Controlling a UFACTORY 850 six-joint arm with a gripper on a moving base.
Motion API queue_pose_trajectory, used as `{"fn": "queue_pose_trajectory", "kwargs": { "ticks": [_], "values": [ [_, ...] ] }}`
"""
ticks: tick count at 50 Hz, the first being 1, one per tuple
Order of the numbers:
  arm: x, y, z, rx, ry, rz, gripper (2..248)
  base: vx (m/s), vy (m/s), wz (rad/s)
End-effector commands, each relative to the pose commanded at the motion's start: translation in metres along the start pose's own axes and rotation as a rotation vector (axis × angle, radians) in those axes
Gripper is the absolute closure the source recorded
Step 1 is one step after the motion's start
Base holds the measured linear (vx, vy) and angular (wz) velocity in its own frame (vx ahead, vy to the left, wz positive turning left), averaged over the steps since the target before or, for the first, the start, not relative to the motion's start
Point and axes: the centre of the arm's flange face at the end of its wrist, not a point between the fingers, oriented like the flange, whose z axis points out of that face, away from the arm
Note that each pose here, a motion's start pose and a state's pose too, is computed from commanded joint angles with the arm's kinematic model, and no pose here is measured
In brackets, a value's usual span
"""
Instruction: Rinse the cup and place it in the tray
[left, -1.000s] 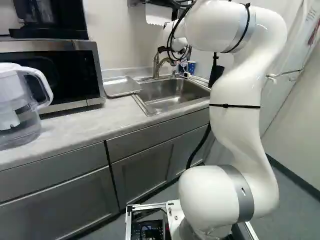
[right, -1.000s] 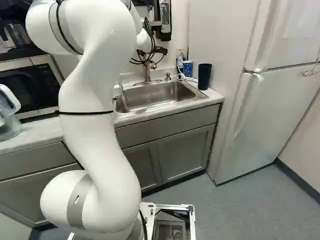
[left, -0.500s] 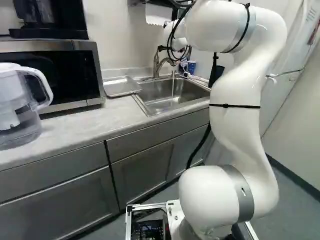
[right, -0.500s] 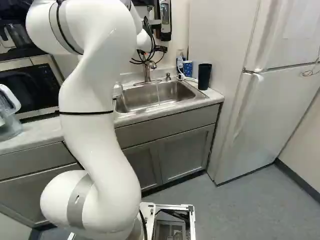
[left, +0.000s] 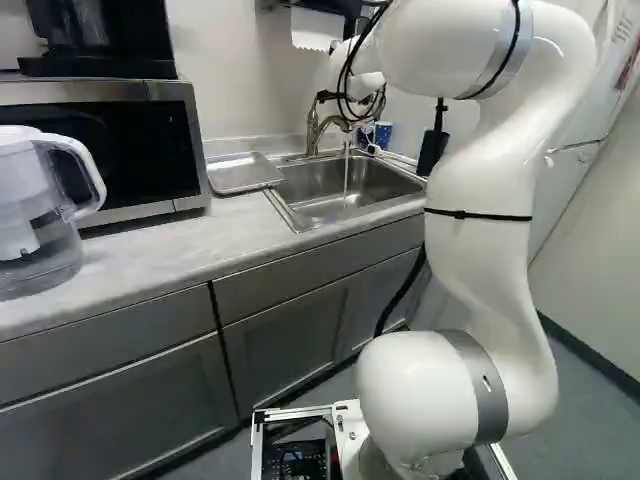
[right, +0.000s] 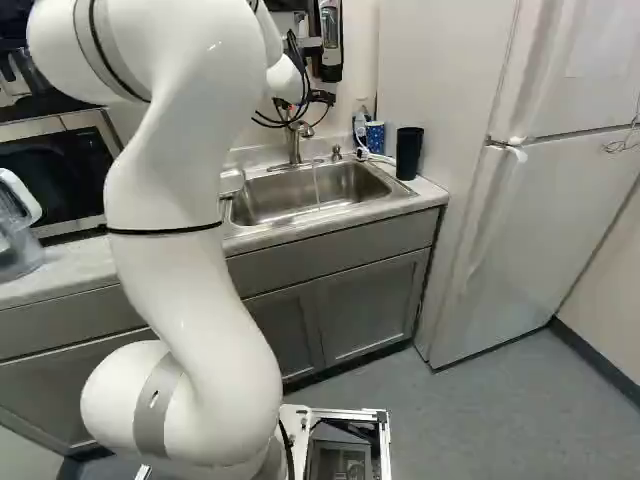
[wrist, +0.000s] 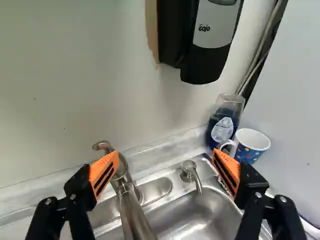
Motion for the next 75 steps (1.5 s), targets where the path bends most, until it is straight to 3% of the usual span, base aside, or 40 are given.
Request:
{"fn": "queue_pose_trajectory", "kwargs": {
  "ticks": [18, 38, 59, 75],
  "values": [
    [-0.006, 0.01, -0.034, -0.015, -0.016, 0.005, 3, 0.0, 0.0, 0.0],
    [-0.013, 0.033, -0.062, -0.05, -0.026, 0.016, 3, 0.0, 0.0, 0.0],
    [-0.019, 0.035, -0.096, -0.061, -0.013, 0.048, 3, 0.0, 0.0, 0.0],
    [-0.021, 0.036, -0.104, -0.072, -0.01, 0.101, 3, 0.0, 0.0, 0.0]
  ]
}}
